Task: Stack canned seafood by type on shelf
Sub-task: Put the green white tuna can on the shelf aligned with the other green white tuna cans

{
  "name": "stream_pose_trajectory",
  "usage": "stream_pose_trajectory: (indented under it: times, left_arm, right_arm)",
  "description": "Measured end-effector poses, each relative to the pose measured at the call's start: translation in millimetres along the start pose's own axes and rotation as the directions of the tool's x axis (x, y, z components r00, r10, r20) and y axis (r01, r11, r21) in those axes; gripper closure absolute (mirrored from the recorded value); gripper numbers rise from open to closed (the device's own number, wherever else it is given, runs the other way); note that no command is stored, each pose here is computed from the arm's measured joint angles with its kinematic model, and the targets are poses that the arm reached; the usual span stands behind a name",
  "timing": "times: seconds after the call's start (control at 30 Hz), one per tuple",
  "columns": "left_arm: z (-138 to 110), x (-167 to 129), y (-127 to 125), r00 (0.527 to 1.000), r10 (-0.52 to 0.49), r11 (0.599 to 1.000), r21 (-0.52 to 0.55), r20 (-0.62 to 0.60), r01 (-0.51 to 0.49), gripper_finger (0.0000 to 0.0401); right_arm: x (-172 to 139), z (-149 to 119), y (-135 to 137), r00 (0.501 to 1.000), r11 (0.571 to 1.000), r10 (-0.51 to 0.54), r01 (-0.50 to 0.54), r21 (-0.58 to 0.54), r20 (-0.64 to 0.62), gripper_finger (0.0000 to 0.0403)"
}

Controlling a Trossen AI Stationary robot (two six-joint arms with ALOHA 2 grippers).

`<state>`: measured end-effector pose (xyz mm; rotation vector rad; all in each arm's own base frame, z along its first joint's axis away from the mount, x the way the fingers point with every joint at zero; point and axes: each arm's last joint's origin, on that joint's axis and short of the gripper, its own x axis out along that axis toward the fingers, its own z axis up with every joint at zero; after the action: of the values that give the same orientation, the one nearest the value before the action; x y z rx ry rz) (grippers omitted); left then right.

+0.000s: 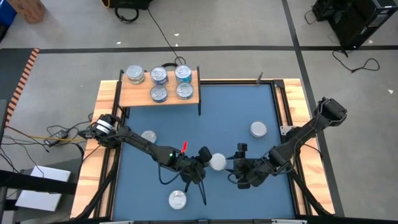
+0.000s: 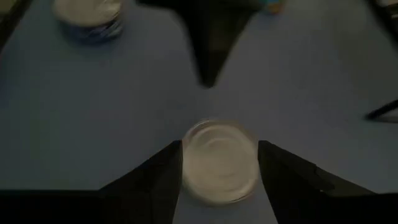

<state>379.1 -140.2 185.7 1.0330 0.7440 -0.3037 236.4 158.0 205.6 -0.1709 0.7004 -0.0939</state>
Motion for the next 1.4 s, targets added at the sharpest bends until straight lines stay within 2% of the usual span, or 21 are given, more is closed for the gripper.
stream_pose_trajectory:
  times: [0.1, 0.17, 0.37, 0.5, 0.63, 0.8, 1.0, 1.13, 1.23, 1.4]
  left_arm:
    - [-3.1, 2.0, -4.1, 0.999, -0.045, 0.999, -0.029, -0.015, 0.044, 0.0384]
    - [-1.7, 2.1, -4.1, 0.998, -0.067, 0.996, -0.055, 0.018, 0.068, 0.0371]
    - [-5.6, 5.0, 0.1, 0.988, -0.13, 0.97, -0.197, 0.077, 0.143, 0.0331]
    - [-15.2, 9.7, -5.3, 0.986, -0.153, 0.958, -0.235, 0.065, 0.164, 0.0313]
    - [-22.1, 13.4, -14.4, 0.987, -0.15, 0.956, -0.249, 0.054, 0.159, 0.0307]
    - [-24.6, 14.5, -18.4, 0.988, -0.147, 0.953, -0.259, 0.048, 0.154, 0.0306]
    - [-23.1, 13.2, -17.9, 0.988, -0.141, 0.955, -0.257, 0.057, 0.151, 0.0306]
    - [-22.9, 13.0, -17.1, 0.993, -0.11, 0.96, -0.253, 0.036, 0.116, 0.0306]
    - [-17.9, 11.1, -16.8, 1.0, -0.022, 0.975, -0.22, 0.007, 0.023, 0.0306]
    - [-8.1, 5.9, -20.6, 0.996, 0.089, 0.992, -0.081, -0.031, -0.091, 0.0305]
  right_arm:
    - [9.6, -6.6, 8.9, 0.999, 0.999, 0.023, -0.024, -0.028, -0.033, 0.0188]
    - [19.1, -11.2, 14.5, 0.997, 0.998, 0.017, -0.021, -0.054, -0.074, 0.0188]
    - [44.3, -6.1, 36.3, 0.991, 0.987, -0.011, -0.011, -0.16, -0.133, 0.0188]
    - [59.5, -5.9, 48.3, 0.977, 0.967, -0.054, 0.0, -0.254, -0.206, 0.0188]
    - [71.6, -9.3, 55.0, 0.951, 0.939, -0.143, 0.043, -0.34, -0.275, 0.0198]
    - [81.2, -9.6, 59.7, 0.928, 0.918, -0.197, 0.061, -0.391, -0.316, 0.024]
    - [88.7, -11.0, 55.4, 0.92, 0.915, -0.225, 0.086, -0.394, -0.322, 0.033]
    - [90.3, -9.2, 52.5, 0.918, 0.917, -0.23, 0.094, -0.387, -0.322, 0.039]
    - [90.6, -6.7, 48.7, 0.918, 0.923, -0.227, 0.096, -0.372, -0.325, 0.0393]
    - [84.9, 1.3, 42.2, 0.926, 0.947, -0.199, 0.098, -0.304, -0.321, 0.0399]
